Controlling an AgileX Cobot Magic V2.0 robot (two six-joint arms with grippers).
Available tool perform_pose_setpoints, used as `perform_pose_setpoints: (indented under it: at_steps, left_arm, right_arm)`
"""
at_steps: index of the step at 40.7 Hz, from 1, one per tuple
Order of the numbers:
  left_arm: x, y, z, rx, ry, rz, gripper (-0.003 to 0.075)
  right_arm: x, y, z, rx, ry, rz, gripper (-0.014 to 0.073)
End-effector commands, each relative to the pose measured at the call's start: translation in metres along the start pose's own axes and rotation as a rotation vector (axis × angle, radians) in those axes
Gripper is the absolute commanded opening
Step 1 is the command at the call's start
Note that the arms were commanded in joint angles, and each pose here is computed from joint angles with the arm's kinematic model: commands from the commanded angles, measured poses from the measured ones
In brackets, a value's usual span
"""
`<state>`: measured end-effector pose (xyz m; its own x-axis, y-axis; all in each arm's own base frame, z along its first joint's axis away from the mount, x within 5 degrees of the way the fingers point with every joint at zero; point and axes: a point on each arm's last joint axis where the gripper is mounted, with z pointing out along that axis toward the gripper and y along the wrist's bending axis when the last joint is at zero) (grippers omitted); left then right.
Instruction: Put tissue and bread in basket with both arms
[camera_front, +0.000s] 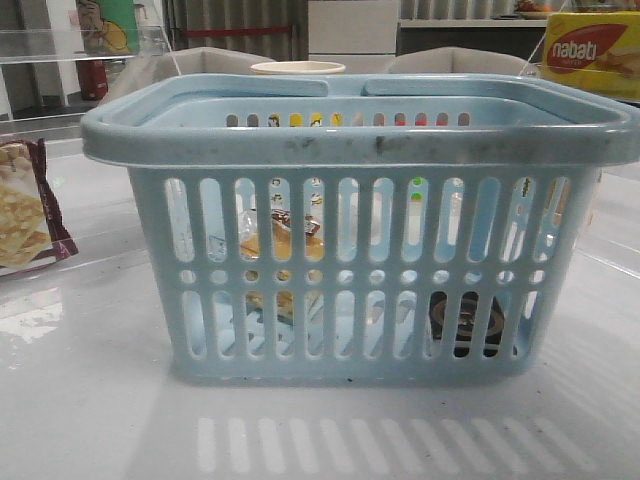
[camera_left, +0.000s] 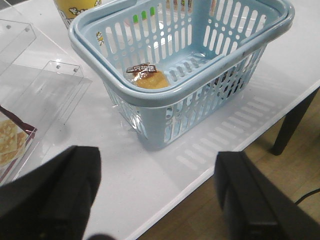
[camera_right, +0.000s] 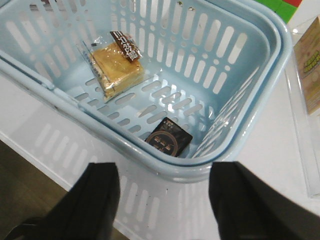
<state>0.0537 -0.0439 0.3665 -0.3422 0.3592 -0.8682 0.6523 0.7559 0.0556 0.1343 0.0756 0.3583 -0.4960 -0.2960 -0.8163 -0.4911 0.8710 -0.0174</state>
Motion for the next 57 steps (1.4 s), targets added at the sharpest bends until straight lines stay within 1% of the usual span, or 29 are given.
perform_pose_setpoints:
  at_steps: [1, 4, 6, 10, 11, 13, 14, 15, 16, 25, 37, 40, 41, 43, 49, 54, 57]
  left_arm:
    - [-0.014, 0.001, -0.005, -0.009, -0.104, -0.011, 0.0432]
    - [-0.014, 0.001, -0.005, -0.009, -0.104, -0.011, 0.0338]
    - [-0.014, 0.001, -0.005, -0.009, -0.104, -0.011, 0.0277]
    - [-0.014, 0.001, -0.005, -0.009, -0.104, -0.011, 0.0163]
    - [-0.014, 0.001, -0.005, -0.009, -0.104, -0.011, 0.0134]
    - [-0.014, 0.001, -0.005, -0.009, -0.104, -0.011, 0.0089]
    - [-0.014, 0.001, -0.005, -0.009, -0.104, -0.011, 0.0090]
    - [-0.014, 0.001, -0.005, -0.009, -0.104, -0.011, 0.0094]
    - [-0.014, 0.001, -0.005, -0.009, -0.104, -0.011, 0.0094]
    - [-0.014, 0.001, -0.005, -0.009, -0.104, -0.011, 0.0091]
    - [-0.012, 0.001, -0.005, -0.010, -0.116, -0.011, 0.0091]
    - [-0.006, 0.003, -0.002, -0.041, -0.123, -0.030, 0.0091]
    - [-0.004, 0.004, -0.002, -0.062, -0.136, -0.041, 0.0091]
    - [0.001, 0.010, -0.001, -0.139, -0.164, -0.057, 0.0091]
    - [0.024, 0.023, 0.012, -0.345, -0.333, -0.118, 0.0091]
    - [0.048, 0.032, 0.027, -0.468, -0.409, -0.139, 0.0091]
    - [0.061, 0.034, 0.032, -0.518, -0.442, -0.143, 0.0091]
  right_arm:
    - [0.002, 0.000, -0.015, -0.004, -0.168, -0.010, 0.0477]
    - [0.012, 0.000, -0.020, -0.004, -0.190, -0.010, 0.0397]
    - [0.018, 0.000, -0.022, -0.004, -0.193, -0.010, 0.0327]
    - [0.025, 0.000, -0.024, -0.004, -0.168, -0.010, 0.0174]
    - [0.026, 0.000, -0.024, -0.004, -0.158, -0.010, 0.0146]
    - [0.027, 0.000, -0.024, -0.003, -0.148, -0.010, 0.0088]
    - [0.027, 0.000, -0.024, -0.003, -0.146, -0.010, 0.0059]
    - [0.027, 0.000, -0.024, -0.003, -0.144, -0.010, 0.0048]
    - [0.027, 0.000, -0.024, -0.003, -0.142, -0.010, 0.0059]
    - [0.031, 0.000, -0.023, -0.003, -0.099, -0.010, 0.0056]
    - [0.031, 0.000, -0.023, -0.003, -0.099, -0.010, 0.0056]
    - [0.031, 0.000, -0.023, -0.003, -0.099, -0.010, 0.0056]
    - [0.031, 0.000, -0.023, -0.003, -0.099, -0.010, 0.0056]
    - [0.031, 0.000, -0.023, -0.003, -0.099, -0.010, 0.0056]
    - [0.031, 0.000, -0.023, -0.003, -0.099, -0.010, 0.0056]
    - [0.031, 0.000, -0.023, -0.003, -0.099, -0.010, 0.0056]
    - [0.031, 0.000, -0.023, -0.003, -0.099, -0.010, 0.0056]
